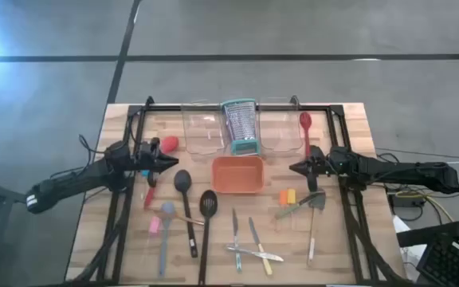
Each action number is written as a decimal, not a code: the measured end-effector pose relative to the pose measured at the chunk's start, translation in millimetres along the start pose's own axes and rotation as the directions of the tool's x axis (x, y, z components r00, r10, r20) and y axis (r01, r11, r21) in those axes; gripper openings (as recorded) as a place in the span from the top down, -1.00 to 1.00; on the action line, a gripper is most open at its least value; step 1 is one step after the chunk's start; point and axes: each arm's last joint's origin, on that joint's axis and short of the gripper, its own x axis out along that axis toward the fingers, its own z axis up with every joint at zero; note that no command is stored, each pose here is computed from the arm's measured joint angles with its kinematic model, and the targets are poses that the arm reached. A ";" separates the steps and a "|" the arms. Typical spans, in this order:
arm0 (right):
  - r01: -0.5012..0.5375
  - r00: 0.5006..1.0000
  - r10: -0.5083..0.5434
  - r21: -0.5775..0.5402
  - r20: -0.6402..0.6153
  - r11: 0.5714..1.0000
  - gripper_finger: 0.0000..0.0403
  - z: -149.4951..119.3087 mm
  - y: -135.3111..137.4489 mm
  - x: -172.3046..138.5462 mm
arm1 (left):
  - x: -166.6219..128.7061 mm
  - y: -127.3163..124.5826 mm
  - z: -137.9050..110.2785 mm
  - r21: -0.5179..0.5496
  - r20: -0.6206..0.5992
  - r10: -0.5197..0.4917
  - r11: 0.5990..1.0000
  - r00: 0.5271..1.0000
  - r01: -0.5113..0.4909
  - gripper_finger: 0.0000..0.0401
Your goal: Pick & Place Kitchen Items
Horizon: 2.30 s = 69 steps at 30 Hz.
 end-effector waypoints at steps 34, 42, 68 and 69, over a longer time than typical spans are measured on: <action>-0.017 0.999 0.017 -0.005 0.041 1.000 0.96 3.8 1.6 0.1 | 0.0 0.0 0.0 0.000 0.000 0.000 1.000 1.000 0.000 0.81; -0.262 0.822 0.265 -0.077 0.505 0.962 0.96 73.7 34.1 -22.4 | 0.0 0.0 0.0 0.000 0.000 0.000 1.000 1.000 0.000 0.82; -0.161 0.855 0.024 -0.222 -0.518 0.962 0.96 184.5 220.2 45.0 | 0.0 0.0 0.0 0.000 0.000 0.000 1.000 1.000 0.000 0.82; -0.131 0.823 -0.024 -0.230 -0.568 0.964 0.96 177.9 221.0 46.2 | 0.0 0.0 0.0 0.000 0.000 0.000 1.000 1.000 0.000 0.82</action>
